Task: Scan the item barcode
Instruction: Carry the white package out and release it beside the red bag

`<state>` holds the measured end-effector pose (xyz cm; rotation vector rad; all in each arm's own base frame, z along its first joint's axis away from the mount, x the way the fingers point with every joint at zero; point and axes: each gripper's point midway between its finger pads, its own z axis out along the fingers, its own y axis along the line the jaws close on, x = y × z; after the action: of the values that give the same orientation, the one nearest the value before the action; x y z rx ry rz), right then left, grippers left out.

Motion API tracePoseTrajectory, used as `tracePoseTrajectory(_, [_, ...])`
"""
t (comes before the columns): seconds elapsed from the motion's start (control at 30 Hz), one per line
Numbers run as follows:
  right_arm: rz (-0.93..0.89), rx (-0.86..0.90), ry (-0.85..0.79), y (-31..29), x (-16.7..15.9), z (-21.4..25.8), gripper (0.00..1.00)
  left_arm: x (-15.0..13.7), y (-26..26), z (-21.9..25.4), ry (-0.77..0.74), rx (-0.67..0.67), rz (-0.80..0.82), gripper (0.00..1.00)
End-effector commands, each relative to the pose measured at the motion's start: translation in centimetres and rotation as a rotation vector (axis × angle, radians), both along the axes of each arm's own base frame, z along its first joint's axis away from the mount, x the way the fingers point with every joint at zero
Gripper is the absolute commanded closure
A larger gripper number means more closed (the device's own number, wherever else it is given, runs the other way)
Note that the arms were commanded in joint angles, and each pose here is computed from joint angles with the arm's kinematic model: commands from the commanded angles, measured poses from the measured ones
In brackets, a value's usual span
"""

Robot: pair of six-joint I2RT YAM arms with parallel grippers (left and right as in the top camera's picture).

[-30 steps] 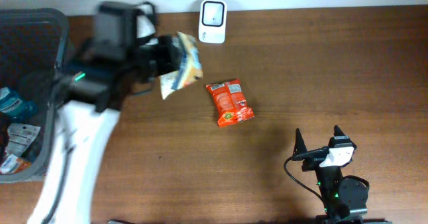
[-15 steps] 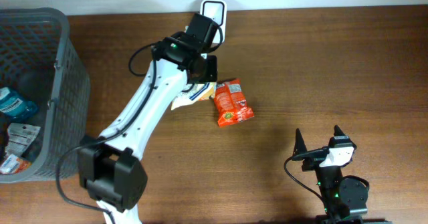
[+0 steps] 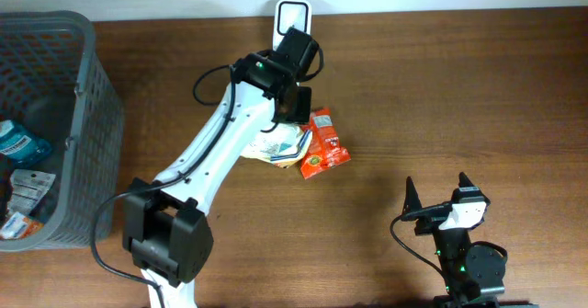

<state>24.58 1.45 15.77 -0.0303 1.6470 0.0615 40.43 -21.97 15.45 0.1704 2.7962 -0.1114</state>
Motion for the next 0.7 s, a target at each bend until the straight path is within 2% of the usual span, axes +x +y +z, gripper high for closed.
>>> tracePoseTrajectory(0.0, [-0.005,0.0,0.007,0.0,0.0,-0.3,0.01,1.2,1.0,7.0,-0.13,-0.052,0.026,0.43])
tracePoseTrajectory(0.1, [-0.005,0.0,0.007,0.0,0.0,-0.3,0.01,1.2,3.7,11.4,-0.193,-0.066,0.081,0.42])
tracePoseTrajectory(0.2, [-0.006,0.0,0.007,-0.1,0.0,-0.3,0.01,1.0,7.9,15.2,-0.26,-0.057,0.168,0.36])
tracePoseTrajectory(0.27, [-0.005,0.0,0.007,0.0,0.0,-0.3,0.01,0.6,12.3,17.5,-0.313,-0.023,0.264,0.12])
tracePoseTrajectory(0.33, [-0.006,0.0,0.007,-0.1,0.0,-0.3,0.01,-0.1,15.6,18.7,-0.333,-0.011,0.337,0.0])
tracePoseTrajectory(0.47, [-0.005,0.0,0.007,0.0,0.0,-0.3,0.01,-1.7,22.9,20.1,-0.345,-0.003,0.544,0.01])
tracePoseTrajectory(0.67, [-0.005,0.0,0.007,0.0,0.0,-0.3,0.02,-4.4,32.6,19.5,-0.307,-0.001,0.896,0.01])
